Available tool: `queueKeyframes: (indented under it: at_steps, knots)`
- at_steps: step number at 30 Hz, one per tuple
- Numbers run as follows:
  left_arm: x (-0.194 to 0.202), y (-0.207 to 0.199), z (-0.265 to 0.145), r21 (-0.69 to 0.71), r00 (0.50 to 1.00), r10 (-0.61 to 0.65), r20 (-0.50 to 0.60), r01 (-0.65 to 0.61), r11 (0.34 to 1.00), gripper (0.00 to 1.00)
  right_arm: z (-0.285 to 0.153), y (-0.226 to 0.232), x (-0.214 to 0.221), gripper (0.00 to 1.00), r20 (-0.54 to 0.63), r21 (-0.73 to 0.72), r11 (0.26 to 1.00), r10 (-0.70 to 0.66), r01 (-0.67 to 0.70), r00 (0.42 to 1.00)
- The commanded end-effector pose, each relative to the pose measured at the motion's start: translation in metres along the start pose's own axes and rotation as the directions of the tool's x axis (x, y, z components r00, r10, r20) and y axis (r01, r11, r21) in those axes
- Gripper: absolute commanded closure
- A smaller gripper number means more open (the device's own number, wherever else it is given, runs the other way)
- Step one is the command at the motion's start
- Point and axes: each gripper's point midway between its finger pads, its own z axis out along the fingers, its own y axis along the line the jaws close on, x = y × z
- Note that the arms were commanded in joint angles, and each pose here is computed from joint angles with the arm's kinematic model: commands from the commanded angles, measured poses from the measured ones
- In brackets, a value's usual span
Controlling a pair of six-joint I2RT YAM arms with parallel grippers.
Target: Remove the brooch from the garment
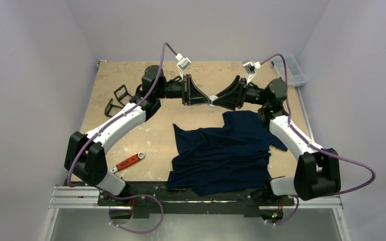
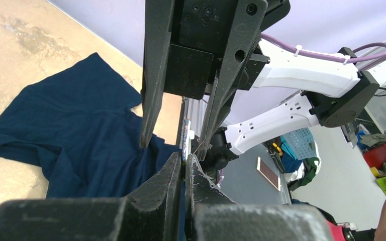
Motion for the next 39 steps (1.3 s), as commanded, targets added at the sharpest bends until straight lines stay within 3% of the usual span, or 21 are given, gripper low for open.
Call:
queueKeyframes:
  at_steps: [1, 5, 10, 16, 26, 33, 39]
  knots:
    - [-0.014, -0.017, 0.002, 0.038, 0.997, 0.068, 0.021, -0.069, 0.997, 1.00, 0.002, 0.011, -0.016, 0.56, 0.036, 0.003, 0.997, -0.075, 0.075, 0.997]
    - [-0.014, -0.019, 0.001, 0.045, 0.996, 0.085, 0.022, -0.086, 0.995, 1.00, 0.002, 0.007, -0.015, 0.66, 0.038, 0.017, 0.998, -0.060, 0.059, 0.997]
    - [-0.015, -0.021, 0.000, 0.042, 0.991, 0.133, 0.026, -0.134, 0.990, 1.00, 0.003, 0.001, -0.012, 0.72, 0.026, 0.025, 1.000, -0.003, 0.003, 1.000]
    - [-0.016, -0.022, -0.003, 0.019, 0.984, 0.176, 0.039, -0.177, 0.984, 1.00, 0.004, -0.004, -0.013, 0.74, 0.037, 0.043, 0.999, 0.029, -0.031, 0.999]
    - [-0.013, -0.032, -0.007, 0.014, 0.945, 0.327, 0.026, -0.327, 0.945, 1.00, 0.004, -0.011, -0.011, 0.86, 0.033, 0.047, 0.994, 0.094, -0.095, 0.995]
    - [-0.004, -0.039, -0.004, 0.047, 0.944, 0.329, 0.006, -0.329, 0.943, 1.00, 0.008, 0.006, -0.014, 0.84, 0.006, -0.031, 0.999, 0.035, -0.035, 0.999]
    - [-0.007, -0.041, -0.006, 0.027, 0.937, 0.348, 0.020, -0.348, 0.937, 1.00, 0.006, -0.001, -0.012, 0.89, 0.024, 0.016, 0.997, 0.073, -0.074, 0.997]
